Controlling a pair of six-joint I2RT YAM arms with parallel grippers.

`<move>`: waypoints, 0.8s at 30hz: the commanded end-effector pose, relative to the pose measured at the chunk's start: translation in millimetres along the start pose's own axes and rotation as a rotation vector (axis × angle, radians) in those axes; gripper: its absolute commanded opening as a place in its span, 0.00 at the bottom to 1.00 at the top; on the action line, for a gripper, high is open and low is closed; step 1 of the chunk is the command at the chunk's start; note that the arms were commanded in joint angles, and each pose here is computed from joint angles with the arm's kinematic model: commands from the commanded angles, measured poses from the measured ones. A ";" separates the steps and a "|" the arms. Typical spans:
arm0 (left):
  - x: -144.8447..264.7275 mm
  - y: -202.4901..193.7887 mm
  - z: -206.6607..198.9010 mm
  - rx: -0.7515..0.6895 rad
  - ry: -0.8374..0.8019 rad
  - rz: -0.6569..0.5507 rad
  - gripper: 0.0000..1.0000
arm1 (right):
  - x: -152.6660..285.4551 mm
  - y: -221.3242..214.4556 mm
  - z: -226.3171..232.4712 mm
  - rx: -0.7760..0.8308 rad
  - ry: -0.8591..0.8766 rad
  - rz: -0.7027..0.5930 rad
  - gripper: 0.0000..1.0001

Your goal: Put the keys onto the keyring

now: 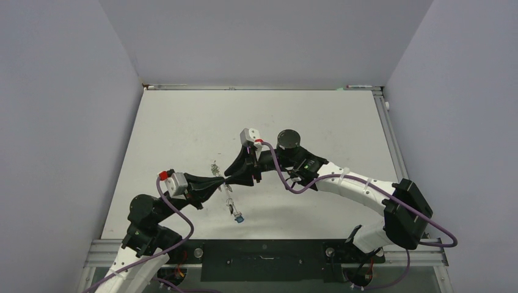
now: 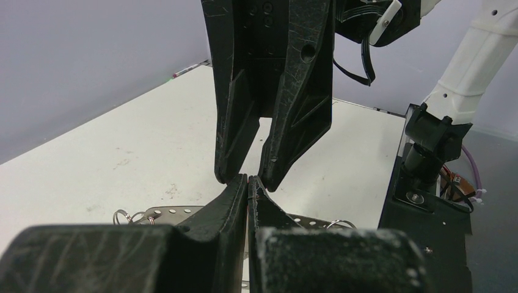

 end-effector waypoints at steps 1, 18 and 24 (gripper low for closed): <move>-1.1 25.7 -0.3 -0.059 -0.012 -0.114 0.00 | -2.0 9.0 7.3 0.070 0.044 -0.008 0.30; -0.9 26.5 -0.7 -0.061 -0.014 -0.118 0.00 | 1.6 11.6 11.8 0.078 0.063 -0.020 0.25; -0.4 27.3 -0.9 -0.062 -0.013 -0.121 0.00 | 0.3 12.4 10.1 0.076 0.055 -0.017 0.05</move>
Point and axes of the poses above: each gripper's point midway between its finger pads, its own x axis back along the fingers, its own z axis along the line the jaws close on, y = z × x, the point moved 8 cm from there along x, back along the fingers, and after that the axes turned 15 degrees about -x, right-handed, at the moved point
